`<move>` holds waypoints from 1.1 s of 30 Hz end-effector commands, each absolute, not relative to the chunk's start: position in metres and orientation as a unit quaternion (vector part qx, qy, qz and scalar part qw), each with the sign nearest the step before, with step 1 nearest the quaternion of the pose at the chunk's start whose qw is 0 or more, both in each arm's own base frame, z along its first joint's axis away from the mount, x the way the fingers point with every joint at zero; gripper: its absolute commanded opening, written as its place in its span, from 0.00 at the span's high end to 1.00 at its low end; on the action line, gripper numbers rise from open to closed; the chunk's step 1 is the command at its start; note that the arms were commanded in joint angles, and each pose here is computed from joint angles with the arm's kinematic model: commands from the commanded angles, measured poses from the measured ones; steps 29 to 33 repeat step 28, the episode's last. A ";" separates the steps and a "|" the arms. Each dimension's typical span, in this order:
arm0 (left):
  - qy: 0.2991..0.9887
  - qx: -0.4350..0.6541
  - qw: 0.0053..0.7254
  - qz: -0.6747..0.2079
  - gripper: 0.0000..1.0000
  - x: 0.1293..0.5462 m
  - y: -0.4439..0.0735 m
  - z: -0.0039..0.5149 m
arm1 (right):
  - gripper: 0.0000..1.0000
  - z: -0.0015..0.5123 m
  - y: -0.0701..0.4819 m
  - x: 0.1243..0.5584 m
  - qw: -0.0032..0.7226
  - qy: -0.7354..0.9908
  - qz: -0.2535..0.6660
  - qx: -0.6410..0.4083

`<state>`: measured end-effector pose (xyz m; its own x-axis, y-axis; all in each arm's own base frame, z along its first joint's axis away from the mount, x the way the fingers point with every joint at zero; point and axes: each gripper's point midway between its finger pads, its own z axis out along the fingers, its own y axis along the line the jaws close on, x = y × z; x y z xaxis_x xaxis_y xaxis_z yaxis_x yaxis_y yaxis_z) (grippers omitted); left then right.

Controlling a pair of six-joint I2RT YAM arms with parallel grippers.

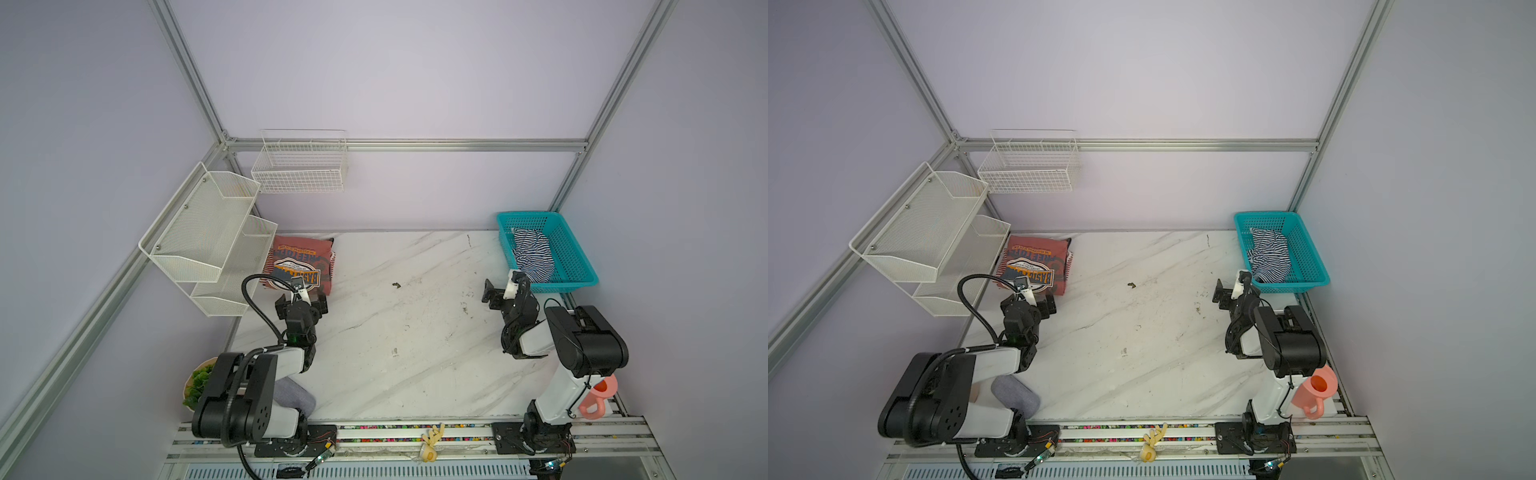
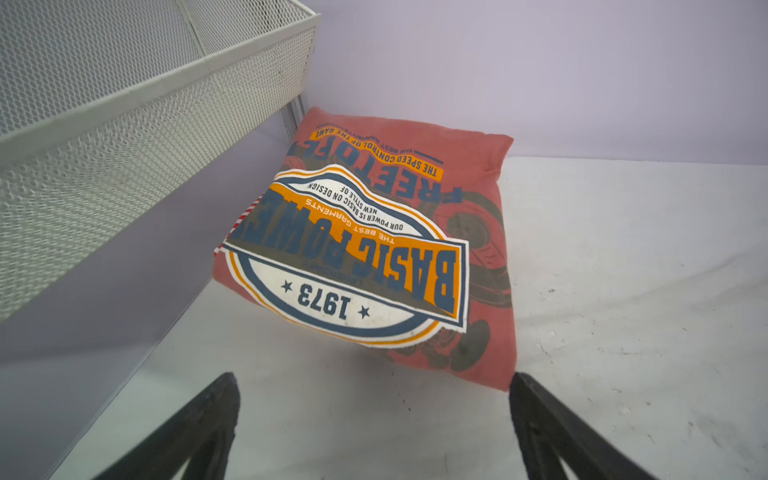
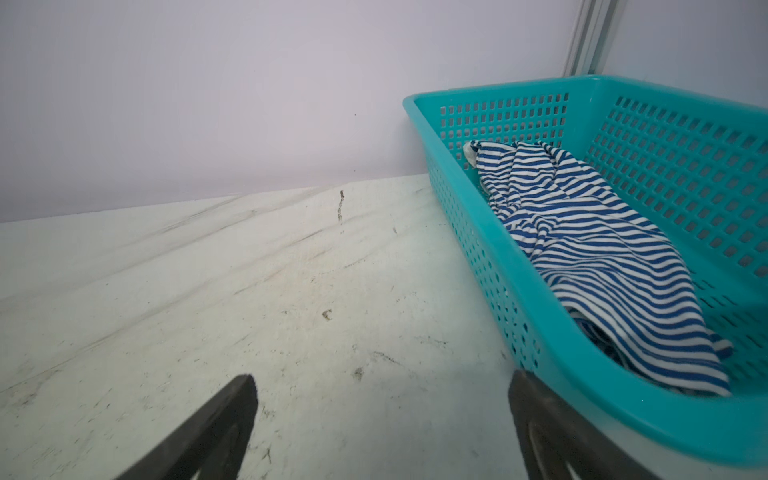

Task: Fold and stack the tank tops

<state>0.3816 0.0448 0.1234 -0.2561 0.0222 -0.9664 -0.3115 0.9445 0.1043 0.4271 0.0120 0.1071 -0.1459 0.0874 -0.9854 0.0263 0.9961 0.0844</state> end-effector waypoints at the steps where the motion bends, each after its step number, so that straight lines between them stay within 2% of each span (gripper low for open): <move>1: 0.747 -0.093 0.643 0.140 0.00 0.387 0.048 0.123 | 0.03 0.136 0.014 0.436 0.690 0.723 0.026 0.025; 5: 0.791 -0.110 0.585 0.141 0.00 0.397 0.053 0.113 | 0.03 0.134 0.010 0.440 0.683 0.730 0.012 0.028; 10: 0.773 -0.112 0.608 0.142 0.00 0.393 0.054 0.116 | 0.03 0.134 0.009 0.440 0.683 0.730 0.009 0.030; 33: 0.773 -0.112 0.608 0.142 0.00 0.393 0.054 0.116 | 0.03 0.133 0.008 0.441 0.680 0.732 0.004 0.034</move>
